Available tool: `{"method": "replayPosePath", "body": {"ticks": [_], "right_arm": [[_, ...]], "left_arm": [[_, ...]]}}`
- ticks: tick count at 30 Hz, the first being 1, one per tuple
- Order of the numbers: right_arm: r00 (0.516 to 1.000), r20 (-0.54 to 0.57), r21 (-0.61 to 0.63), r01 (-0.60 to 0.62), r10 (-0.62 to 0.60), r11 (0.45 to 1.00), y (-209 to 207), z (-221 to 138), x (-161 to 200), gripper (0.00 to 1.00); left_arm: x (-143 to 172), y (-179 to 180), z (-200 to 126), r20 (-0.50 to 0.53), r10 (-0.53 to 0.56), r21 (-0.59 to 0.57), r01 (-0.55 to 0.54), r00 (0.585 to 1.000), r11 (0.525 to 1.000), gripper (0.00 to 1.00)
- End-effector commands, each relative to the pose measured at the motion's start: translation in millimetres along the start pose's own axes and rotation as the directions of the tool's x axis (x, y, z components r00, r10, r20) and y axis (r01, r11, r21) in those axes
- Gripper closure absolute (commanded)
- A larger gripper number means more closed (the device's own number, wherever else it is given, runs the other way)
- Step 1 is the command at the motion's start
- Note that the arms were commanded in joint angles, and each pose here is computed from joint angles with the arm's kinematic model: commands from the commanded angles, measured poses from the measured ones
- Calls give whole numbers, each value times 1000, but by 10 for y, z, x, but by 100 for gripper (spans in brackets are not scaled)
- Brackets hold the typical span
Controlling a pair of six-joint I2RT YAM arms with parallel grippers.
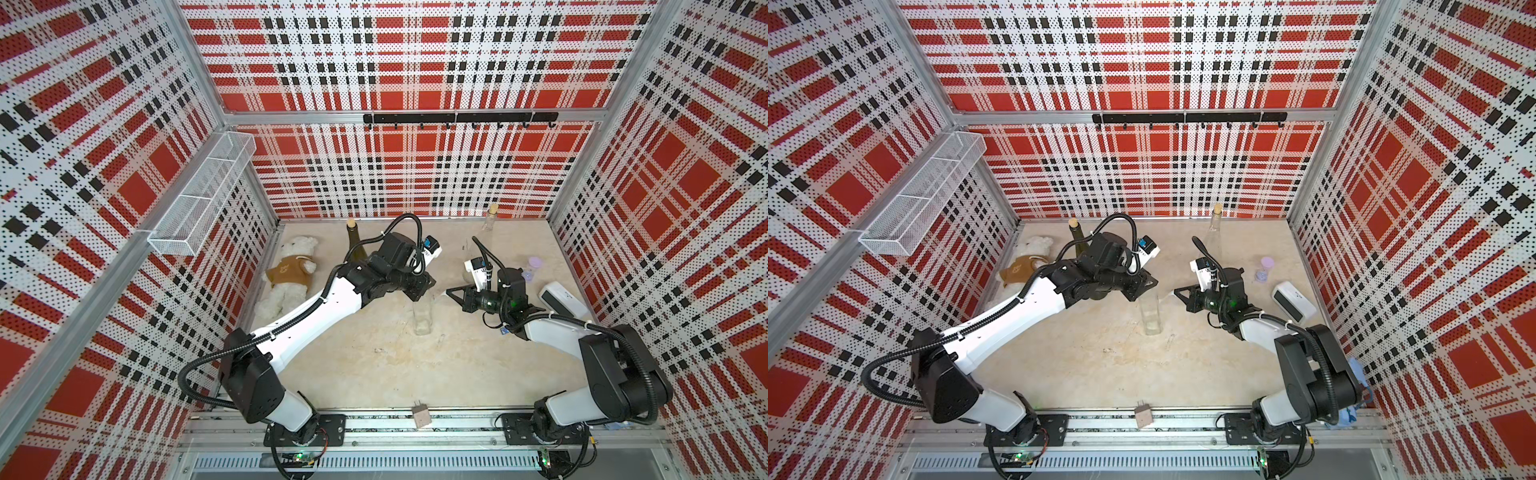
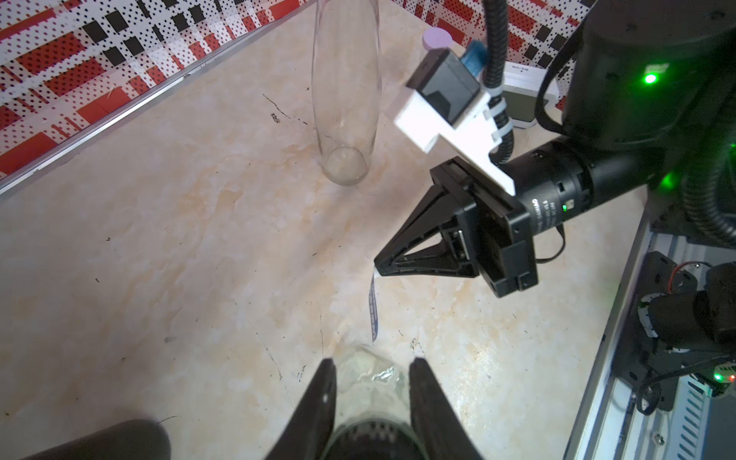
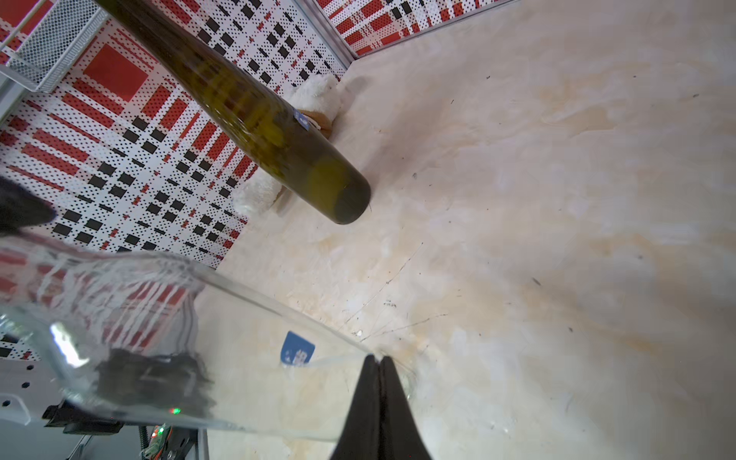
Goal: Remove the label from the bottle
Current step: Tear open the label from the bottle, then place the bottle at the center of the board.
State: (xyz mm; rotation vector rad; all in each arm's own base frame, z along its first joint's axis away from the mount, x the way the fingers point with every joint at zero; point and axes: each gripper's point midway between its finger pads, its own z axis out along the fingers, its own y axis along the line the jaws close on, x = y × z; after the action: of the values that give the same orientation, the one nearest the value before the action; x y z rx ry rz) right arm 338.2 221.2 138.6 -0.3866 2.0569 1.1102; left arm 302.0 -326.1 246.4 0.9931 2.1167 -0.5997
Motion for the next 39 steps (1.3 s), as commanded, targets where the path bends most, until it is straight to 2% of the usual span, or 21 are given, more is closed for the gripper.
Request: {"method": "replayPosePath", "body": {"ticks": [1,13,21,26,32,39], "right_arm": [[999,19,19,47,-48,999,-56,66,-130,100],[999,14,65,40,-41,997,-258,220,-208,100],[998,36,86,52,-55,995,-267,178,-315,100],[996,-1,142,92,-93,986,-210,-4,-273,100],[989,-83,254,144,-127,957,-155,-392,-127,100],[992,-96,318,111,-84,941,-187,-732,-4,100]], "left_arm": [[260,-148,-6,-96,-16,60,21,995,998,74],[273,-188,8,-101,-13,77,21,995,997,74],[274,-163,6,-101,-17,63,23,995,998,74],[231,-68,25,-90,-27,13,28,996,1000,75],[163,82,71,-72,-41,-72,36,997,997,76],[56,144,112,-55,-24,-131,16,998,991,77]]}}
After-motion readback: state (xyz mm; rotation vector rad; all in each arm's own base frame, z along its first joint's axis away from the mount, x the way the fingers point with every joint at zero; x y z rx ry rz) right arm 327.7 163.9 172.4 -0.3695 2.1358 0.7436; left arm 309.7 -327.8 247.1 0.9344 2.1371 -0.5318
